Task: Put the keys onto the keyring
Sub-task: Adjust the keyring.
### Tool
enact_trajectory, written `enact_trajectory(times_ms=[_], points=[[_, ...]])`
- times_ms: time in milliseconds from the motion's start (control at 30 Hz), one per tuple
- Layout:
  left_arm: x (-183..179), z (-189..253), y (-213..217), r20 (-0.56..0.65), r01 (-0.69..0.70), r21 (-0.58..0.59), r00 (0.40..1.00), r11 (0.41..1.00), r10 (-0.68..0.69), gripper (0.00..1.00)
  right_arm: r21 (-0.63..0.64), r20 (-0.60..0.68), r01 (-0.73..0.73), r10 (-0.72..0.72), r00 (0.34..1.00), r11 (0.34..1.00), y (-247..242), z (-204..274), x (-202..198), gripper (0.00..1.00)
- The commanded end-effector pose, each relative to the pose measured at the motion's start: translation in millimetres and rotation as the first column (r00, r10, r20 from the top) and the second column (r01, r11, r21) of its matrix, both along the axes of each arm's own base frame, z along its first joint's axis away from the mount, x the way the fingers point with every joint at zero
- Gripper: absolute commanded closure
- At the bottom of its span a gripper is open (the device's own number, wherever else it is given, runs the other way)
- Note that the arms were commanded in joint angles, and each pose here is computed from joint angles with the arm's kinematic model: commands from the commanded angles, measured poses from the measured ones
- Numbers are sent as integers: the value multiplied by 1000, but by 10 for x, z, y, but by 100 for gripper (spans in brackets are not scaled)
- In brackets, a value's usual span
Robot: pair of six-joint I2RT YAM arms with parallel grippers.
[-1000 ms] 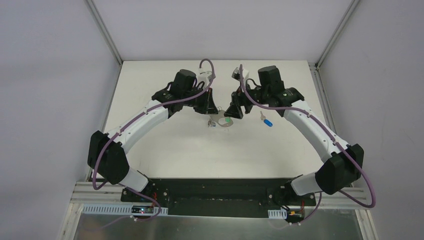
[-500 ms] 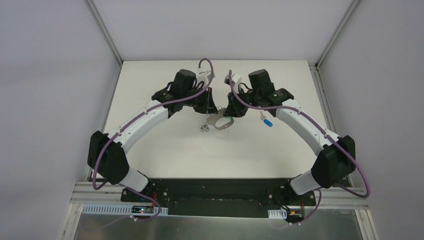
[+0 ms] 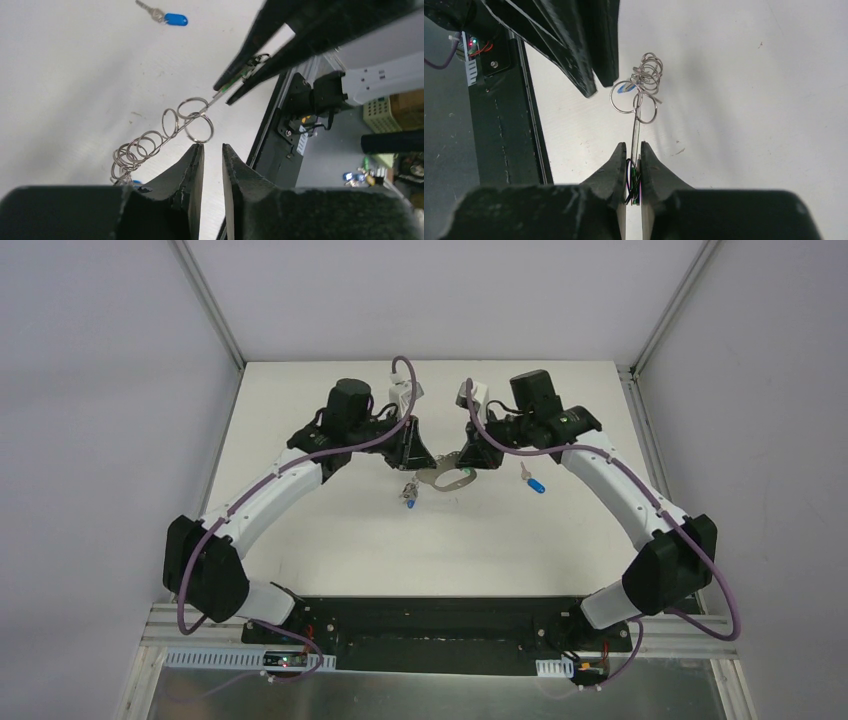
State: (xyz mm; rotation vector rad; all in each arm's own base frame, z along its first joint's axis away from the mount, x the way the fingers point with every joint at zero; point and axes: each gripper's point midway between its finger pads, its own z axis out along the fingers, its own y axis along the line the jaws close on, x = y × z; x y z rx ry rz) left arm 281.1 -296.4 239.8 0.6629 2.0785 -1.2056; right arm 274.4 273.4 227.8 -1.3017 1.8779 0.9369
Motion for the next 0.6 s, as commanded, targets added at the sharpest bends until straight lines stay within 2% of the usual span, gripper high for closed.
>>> enact_trajectory(times_ms=[0, 167, 267, 300, 333, 500, 567], points=[[-258, 455, 20, 286, 239, -45, 934, 970, -216, 75, 55, 21, -125, 124, 992, 991, -17, 248, -178, 100], [-400, 392, 163, 417, 358, 111, 830, 927, -370, 58, 123, -66, -197, 206, 976, 973, 42, 282, -383, 100], [-485, 344, 260, 497, 414, 214, 734, 885, -463, 51, 155, -118, -221, 240, 963, 963, 77, 298, -473, 100], [-508, 356, 285, 532, 428, 250, 688, 868, -493, 50, 166, -133, -227, 250, 959, 960, 94, 307, -499, 100], [-552, 364, 304, 535, 439, 266, 674, 858, -510, 49, 178, -151, -232, 259, 954, 956, 111, 312, -525, 100], [-681, 353, 378, 583, 457, 444, 506, 771, -636, 49, 236, -228, -230, 284, 931, 944, 202, 323, -582, 100], [-687, 378, 378, 589, 442, 484, 474, 755, -655, 50, 258, -266, -217, 285, 921, 942, 242, 324, -581, 100]])
